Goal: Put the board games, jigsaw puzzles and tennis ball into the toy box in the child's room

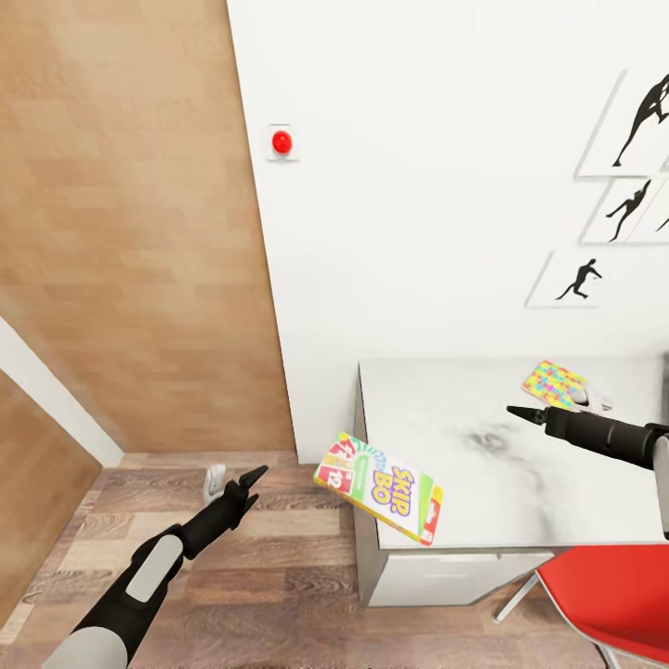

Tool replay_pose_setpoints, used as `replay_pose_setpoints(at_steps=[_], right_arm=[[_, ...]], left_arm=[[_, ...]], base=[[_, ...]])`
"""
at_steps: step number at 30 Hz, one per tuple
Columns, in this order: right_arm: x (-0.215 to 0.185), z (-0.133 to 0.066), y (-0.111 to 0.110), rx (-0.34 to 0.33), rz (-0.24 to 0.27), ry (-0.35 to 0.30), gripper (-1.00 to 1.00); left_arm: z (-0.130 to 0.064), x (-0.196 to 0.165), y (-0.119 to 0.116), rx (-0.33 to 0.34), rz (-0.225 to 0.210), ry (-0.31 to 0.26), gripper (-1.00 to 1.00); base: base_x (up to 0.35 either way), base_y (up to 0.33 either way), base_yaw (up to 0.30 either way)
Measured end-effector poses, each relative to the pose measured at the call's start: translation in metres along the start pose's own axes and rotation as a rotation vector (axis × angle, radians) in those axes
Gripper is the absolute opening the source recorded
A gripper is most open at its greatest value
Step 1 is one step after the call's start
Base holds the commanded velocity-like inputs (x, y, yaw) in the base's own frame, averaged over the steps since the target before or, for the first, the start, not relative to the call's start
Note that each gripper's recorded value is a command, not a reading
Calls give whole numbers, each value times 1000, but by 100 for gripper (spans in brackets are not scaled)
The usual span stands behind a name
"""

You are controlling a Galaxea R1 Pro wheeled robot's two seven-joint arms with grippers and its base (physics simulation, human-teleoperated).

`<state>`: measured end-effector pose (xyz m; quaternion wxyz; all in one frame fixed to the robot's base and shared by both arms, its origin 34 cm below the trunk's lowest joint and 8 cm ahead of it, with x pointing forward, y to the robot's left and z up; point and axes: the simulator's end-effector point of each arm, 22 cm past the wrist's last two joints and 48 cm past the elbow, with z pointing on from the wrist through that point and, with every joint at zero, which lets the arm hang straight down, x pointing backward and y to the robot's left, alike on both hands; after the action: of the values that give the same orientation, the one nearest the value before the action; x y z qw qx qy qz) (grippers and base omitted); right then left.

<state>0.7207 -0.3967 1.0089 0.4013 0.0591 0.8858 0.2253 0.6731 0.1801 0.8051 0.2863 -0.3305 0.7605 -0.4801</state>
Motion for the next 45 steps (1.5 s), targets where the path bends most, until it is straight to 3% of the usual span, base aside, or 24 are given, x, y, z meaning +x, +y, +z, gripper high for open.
replay_pose_setpoints(at_steps=[24,32,45], right_arm=[[14,13,-11,12,15,30,100],[17,16,-13,15,12,35,100],[15,11,-16,31,-3,16,100]], left_arm=[[4,5,15,-8,-19,12,100],[7,3,10,21,-18,13,100],[12,5,0,60,28,39,100]], base=[[0,0,0],[0,0,0],[0,0,0]])
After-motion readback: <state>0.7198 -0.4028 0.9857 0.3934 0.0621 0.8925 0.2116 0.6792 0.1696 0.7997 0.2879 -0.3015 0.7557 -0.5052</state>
